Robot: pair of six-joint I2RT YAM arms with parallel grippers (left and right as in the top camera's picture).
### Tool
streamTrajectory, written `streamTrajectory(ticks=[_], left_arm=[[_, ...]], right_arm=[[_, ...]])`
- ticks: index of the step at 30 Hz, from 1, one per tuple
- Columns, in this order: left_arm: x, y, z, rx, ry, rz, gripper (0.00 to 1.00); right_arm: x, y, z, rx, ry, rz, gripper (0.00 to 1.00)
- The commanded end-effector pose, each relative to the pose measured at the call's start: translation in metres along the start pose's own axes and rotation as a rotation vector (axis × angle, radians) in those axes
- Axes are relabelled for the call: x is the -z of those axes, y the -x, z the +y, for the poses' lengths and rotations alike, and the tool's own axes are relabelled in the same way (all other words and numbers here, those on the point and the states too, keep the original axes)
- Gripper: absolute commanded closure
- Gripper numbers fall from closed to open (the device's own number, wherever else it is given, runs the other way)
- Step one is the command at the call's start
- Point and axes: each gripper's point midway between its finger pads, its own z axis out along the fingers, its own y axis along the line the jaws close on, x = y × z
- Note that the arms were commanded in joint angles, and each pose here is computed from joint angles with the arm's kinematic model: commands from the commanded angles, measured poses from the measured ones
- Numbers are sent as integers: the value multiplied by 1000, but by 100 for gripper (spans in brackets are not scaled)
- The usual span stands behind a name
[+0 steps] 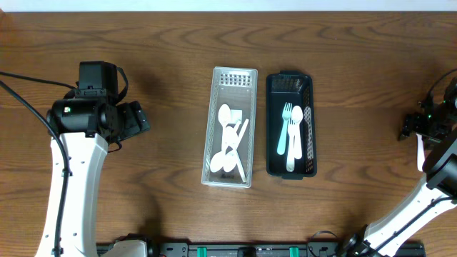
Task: Pack container
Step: 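Return the right gripper and grasp the last white fork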
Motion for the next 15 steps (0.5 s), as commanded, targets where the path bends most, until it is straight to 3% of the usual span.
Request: streamTrajectory(ticks=[1,6,15], left_arm=[[-2,-1,1,-16,11,7,2],[-2,-1,1,-16,11,7,2],[-2,-1,1,-16,11,7,2]], right_arm=[[-21,-3,0,8,16,42,28],[-21,-3,2,9,27,41,53],[-21,-2,8,9,56,36,65]])
